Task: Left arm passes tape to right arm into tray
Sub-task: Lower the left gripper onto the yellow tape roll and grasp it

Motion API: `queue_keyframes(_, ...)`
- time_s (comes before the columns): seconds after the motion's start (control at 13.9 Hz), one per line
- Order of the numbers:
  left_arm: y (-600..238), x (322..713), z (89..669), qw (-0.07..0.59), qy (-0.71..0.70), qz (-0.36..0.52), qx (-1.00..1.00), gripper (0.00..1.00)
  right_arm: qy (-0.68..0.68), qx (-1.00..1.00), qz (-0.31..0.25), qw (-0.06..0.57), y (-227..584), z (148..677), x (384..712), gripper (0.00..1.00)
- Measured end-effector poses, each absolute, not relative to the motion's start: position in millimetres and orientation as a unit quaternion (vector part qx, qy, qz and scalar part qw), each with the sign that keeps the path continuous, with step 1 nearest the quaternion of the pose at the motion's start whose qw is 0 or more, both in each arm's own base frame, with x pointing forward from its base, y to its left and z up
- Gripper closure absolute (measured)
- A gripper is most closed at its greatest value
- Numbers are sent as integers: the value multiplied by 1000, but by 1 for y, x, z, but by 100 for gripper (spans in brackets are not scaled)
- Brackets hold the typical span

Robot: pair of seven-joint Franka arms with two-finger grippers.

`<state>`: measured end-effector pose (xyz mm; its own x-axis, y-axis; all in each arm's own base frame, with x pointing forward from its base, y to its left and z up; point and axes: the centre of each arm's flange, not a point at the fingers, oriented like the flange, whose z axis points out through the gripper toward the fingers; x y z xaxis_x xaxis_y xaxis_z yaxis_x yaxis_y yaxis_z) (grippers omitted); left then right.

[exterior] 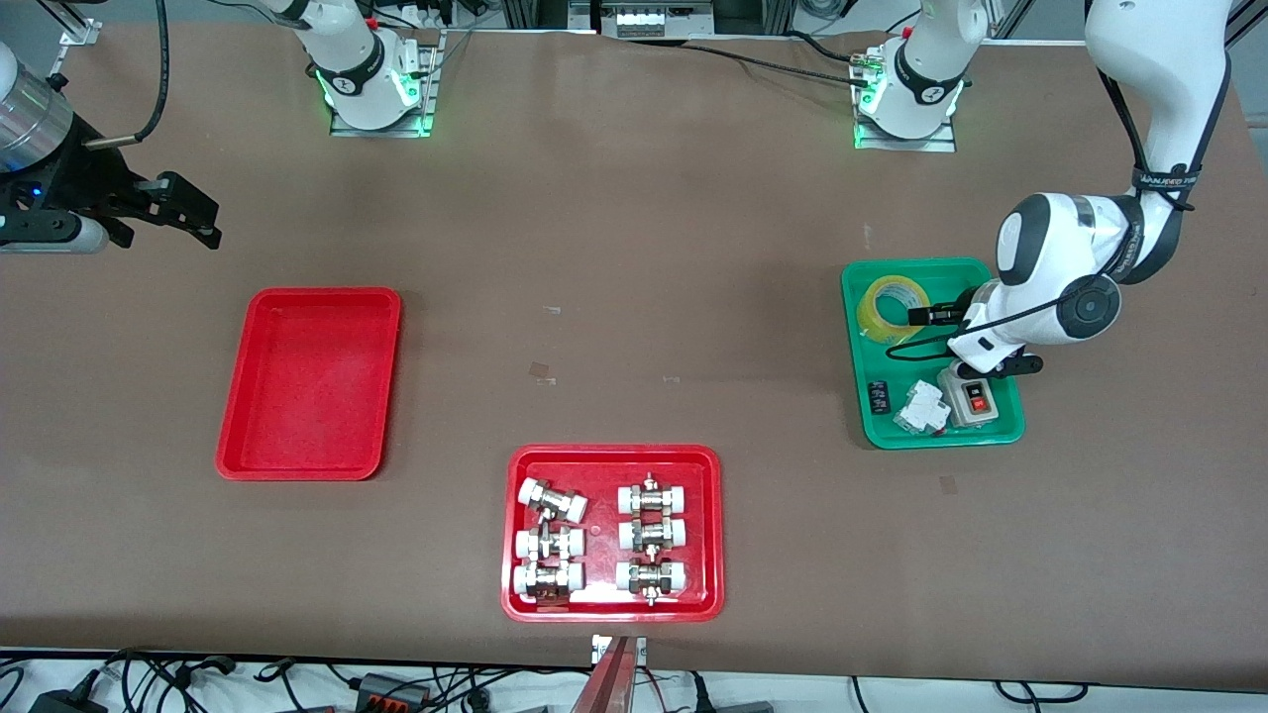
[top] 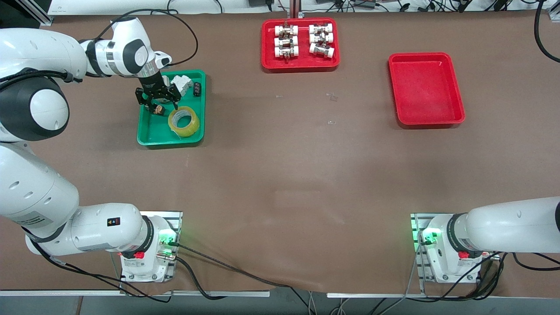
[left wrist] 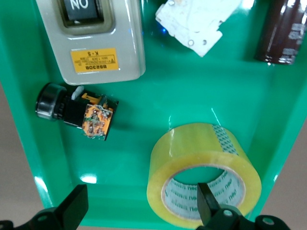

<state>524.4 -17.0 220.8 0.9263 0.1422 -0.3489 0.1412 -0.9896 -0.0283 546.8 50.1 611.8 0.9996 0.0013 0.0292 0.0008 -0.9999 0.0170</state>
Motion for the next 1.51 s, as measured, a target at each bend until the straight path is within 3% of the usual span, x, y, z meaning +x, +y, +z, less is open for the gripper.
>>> queue_keyframes(0.29,-18,511,203,2,-83,173,-981,4,1,1000,13,9,50,611,547,0)
queue_keyframes(0.79,-20,501,195,8,-115,180,-977,77,1,1000,11,9,50,609,546,0)
queue_keyframes(1.15,-20,507,227,17,-147,169,-974,78,1,1000,11,9,50,609,546,0)
queue_keyframes(1.51,-44,543,410,-15,-160,147,-976,78,0,1000,0,10,50,606,544,0)
